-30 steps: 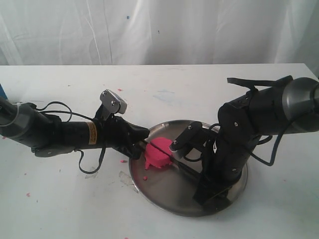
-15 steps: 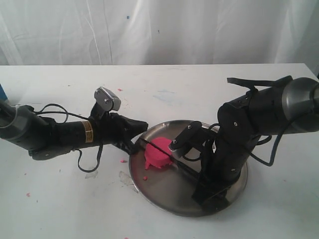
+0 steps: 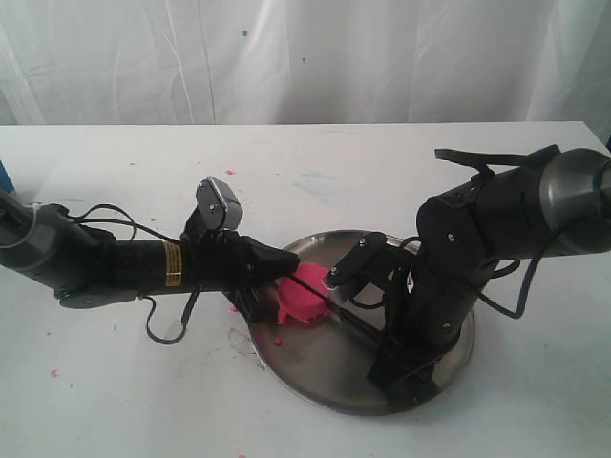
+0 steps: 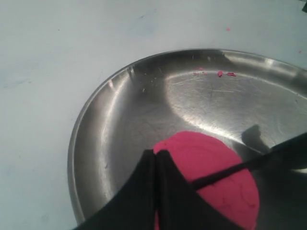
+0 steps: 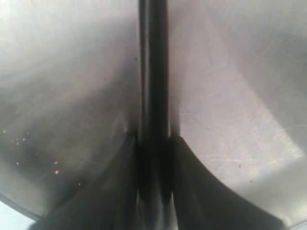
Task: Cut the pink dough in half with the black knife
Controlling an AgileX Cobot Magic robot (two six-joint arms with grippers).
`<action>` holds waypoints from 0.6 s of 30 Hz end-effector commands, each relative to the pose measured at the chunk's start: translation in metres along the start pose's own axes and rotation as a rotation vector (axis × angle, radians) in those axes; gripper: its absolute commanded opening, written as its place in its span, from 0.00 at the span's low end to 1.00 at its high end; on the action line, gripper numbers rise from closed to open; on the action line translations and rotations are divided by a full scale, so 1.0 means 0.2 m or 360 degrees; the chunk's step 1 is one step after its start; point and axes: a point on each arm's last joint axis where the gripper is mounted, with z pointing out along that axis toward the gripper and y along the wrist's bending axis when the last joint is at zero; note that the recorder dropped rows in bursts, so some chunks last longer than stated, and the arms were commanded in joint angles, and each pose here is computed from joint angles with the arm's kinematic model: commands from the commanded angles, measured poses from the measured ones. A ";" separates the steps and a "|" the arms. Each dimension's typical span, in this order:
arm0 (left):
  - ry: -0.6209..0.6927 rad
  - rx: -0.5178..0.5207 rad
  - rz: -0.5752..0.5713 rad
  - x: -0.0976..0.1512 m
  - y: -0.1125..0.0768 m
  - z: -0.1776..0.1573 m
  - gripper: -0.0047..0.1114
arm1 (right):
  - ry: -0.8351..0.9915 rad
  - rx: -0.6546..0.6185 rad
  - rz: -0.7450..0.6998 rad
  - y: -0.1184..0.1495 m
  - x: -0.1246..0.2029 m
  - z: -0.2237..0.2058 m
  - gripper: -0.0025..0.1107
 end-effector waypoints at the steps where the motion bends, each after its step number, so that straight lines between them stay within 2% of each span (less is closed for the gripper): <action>1: 0.0010 -0.0032 -0.0058 0.02 -0.02 -0.01 0.04 | 0.0003 -0.0007 0.0017 0.00 0.00 0.00 0.02; 11: 0.0062 -0.0091 -0.0095 0.04 -0.01 -0.01 0.04 | 0.0006 -0.0008 0.0017 0.00 0.00 0.00 0.02; 14: 0.0237 -0.0179 -0.0100 0.10 0.01 -0.02 0.04 | 0.0006 -0.0008 0.0017 0.00 0.00 0.00 0.02; 18: 0.0270 -0.0196 -0.0101 0.10 0.02 -0.02 0.04 | 0.0006 -0.0008 0.0017 0.00 0.00 0.00 0.02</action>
